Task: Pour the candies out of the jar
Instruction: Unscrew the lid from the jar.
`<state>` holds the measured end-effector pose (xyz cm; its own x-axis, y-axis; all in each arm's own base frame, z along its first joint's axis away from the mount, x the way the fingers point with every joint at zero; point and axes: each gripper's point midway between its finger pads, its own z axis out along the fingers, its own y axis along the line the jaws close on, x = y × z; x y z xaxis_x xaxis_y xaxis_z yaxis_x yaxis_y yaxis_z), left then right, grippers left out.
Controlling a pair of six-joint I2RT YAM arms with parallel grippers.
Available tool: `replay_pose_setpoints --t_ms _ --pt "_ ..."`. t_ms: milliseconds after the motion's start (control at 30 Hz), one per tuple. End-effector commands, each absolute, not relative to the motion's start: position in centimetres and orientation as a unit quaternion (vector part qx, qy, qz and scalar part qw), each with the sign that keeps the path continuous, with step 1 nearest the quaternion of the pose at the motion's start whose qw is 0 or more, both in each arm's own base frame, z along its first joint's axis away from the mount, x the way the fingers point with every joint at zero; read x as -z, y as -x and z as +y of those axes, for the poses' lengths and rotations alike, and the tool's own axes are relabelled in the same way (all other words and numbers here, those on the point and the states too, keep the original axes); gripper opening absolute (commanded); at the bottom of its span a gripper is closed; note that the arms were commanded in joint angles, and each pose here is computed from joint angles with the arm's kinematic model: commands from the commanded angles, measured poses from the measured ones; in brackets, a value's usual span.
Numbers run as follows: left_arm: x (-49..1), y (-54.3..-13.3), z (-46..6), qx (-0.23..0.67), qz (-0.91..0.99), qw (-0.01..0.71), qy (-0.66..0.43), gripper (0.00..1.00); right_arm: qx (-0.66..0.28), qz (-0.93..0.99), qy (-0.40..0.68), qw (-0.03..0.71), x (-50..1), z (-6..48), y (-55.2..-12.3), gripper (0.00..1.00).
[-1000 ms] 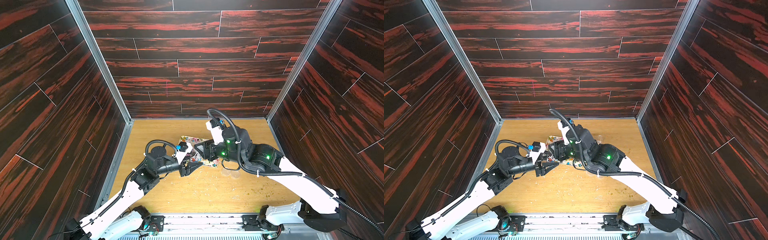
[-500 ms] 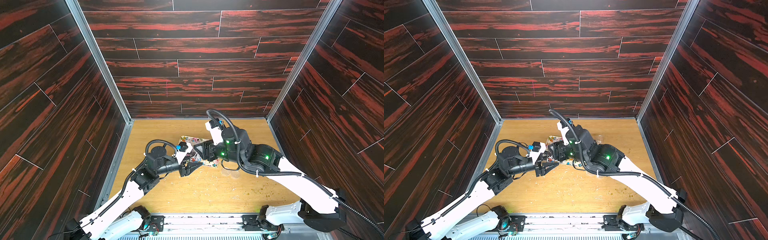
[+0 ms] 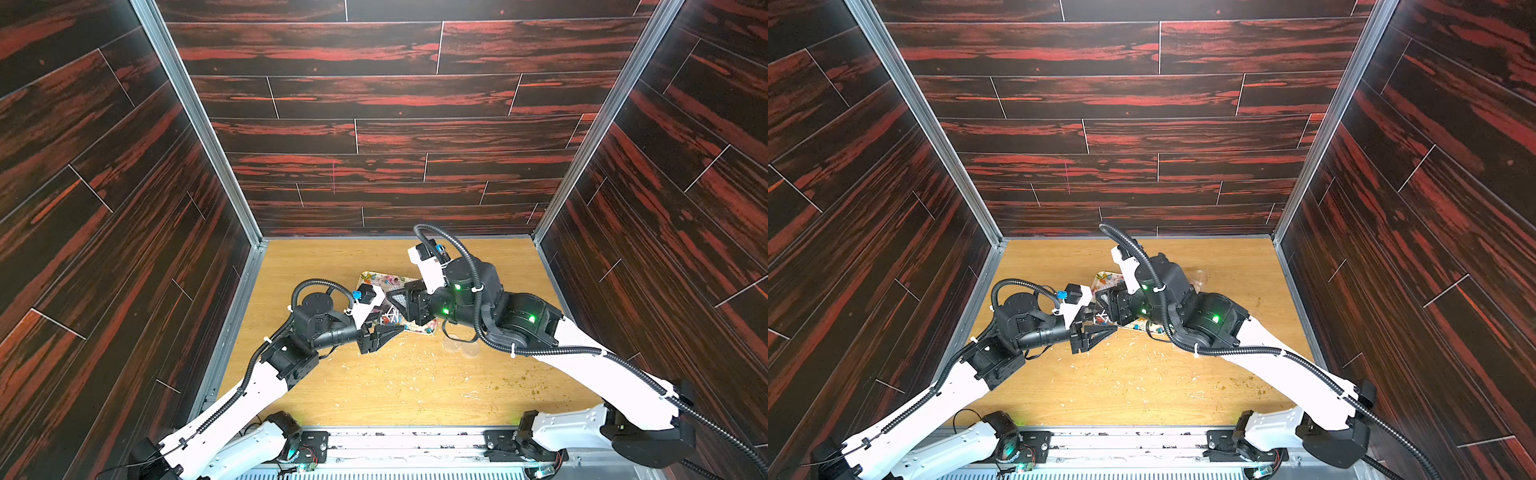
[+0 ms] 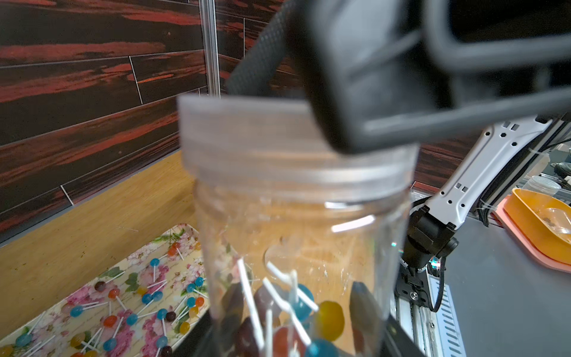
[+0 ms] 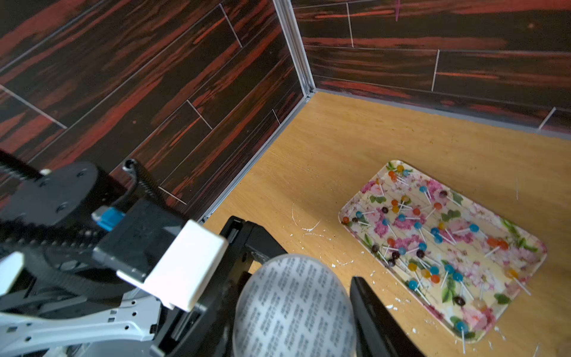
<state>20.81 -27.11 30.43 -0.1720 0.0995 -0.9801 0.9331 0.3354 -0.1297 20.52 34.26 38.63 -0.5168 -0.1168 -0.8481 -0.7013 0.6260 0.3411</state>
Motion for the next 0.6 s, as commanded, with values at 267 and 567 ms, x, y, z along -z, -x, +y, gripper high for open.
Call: replay_pose_setpoints --t_ms 267,567 --pt "-32.8 -20.3 -27.0 0.421 0.613 0.532 -0.404 0.42 -0.405 0.696 0.418 0.421 -40.6 34.3 -18.2 0.46" --pt "-33.0 -20.1 -26.9 0.424 0.611 0.533 -0.404 0.42 -0.428 0.626 0.493 0.428 -42.0 33.4 -17.0 0.48"
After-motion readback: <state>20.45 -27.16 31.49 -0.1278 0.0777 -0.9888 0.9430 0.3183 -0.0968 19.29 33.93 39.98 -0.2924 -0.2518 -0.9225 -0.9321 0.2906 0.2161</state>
